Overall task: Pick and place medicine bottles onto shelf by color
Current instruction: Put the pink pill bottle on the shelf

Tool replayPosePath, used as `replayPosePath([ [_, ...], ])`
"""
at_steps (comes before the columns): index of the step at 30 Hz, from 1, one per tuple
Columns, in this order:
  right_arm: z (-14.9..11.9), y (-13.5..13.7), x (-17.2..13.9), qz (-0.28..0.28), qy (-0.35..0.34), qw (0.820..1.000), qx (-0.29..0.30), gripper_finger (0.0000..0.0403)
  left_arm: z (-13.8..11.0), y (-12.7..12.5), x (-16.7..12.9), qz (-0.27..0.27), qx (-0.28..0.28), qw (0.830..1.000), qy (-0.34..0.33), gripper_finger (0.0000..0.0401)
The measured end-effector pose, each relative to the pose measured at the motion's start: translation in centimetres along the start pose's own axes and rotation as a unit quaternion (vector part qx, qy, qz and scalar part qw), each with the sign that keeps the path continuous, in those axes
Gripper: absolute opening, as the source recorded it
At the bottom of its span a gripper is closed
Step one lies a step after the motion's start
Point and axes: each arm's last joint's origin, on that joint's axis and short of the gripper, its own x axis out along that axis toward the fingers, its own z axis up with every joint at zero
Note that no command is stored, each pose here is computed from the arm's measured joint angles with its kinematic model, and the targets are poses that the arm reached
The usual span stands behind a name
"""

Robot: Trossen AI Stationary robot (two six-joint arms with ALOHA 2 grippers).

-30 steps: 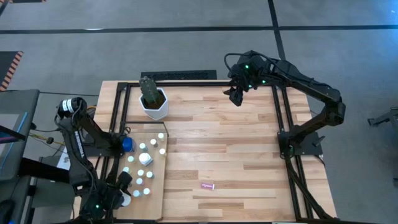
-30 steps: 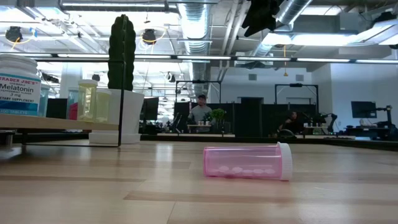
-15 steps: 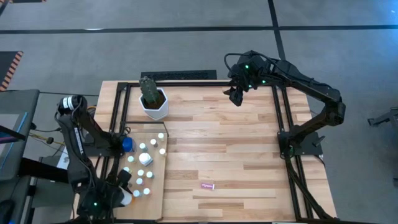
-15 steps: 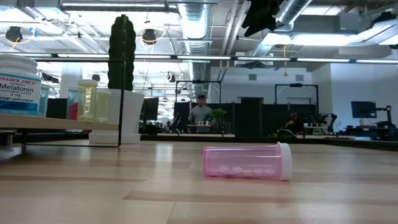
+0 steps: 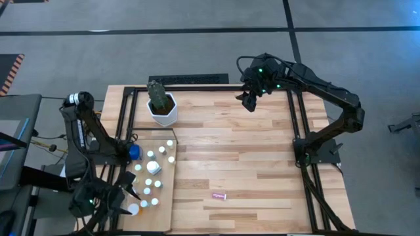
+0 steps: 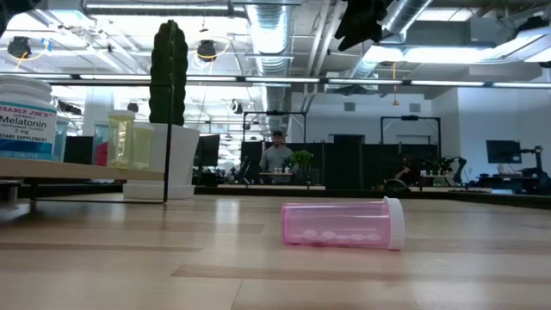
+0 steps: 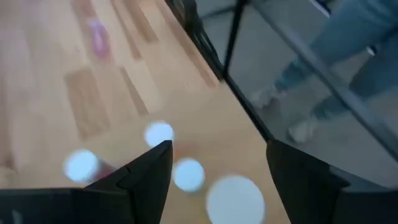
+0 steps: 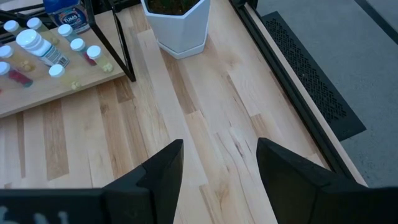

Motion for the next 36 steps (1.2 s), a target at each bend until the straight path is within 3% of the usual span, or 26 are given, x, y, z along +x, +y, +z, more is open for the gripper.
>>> replayPosePath([
  [9,0.0,0.0,0.0,0.000,0.000,1.000,0.000,0.0224,3.9,1.7,-1.7,0.056,0.054,0.995,-0.066,0.0246],
  [17,0.0,0.0,0.0,0.000,0.000,1.000,0.000,0.0224,8.3,6.3,-1.1,0.167,-0.022,0.977,-0.133,0.0246],
  [22,0.0,0.0,0.0,0.000,0.000,1.000,0.000,0.0224,10.7,9.7,0.3,0.215,-0.020,0.963,-0.163,0.0246],
  [27,0.0,0.0,0.0,0.000,0.000,1.000,0.000,0.0224,12.2,12.8,2.0,0.257,-0.062,0.946,-0.189,0.0246],
  [36,0.1,0.0,0.0,0.000,-0.007,1.000,-0.001,0.0224,14.1,16.1,8.0,0.236,-0.133,0.934,-0.231,0.0246],
])
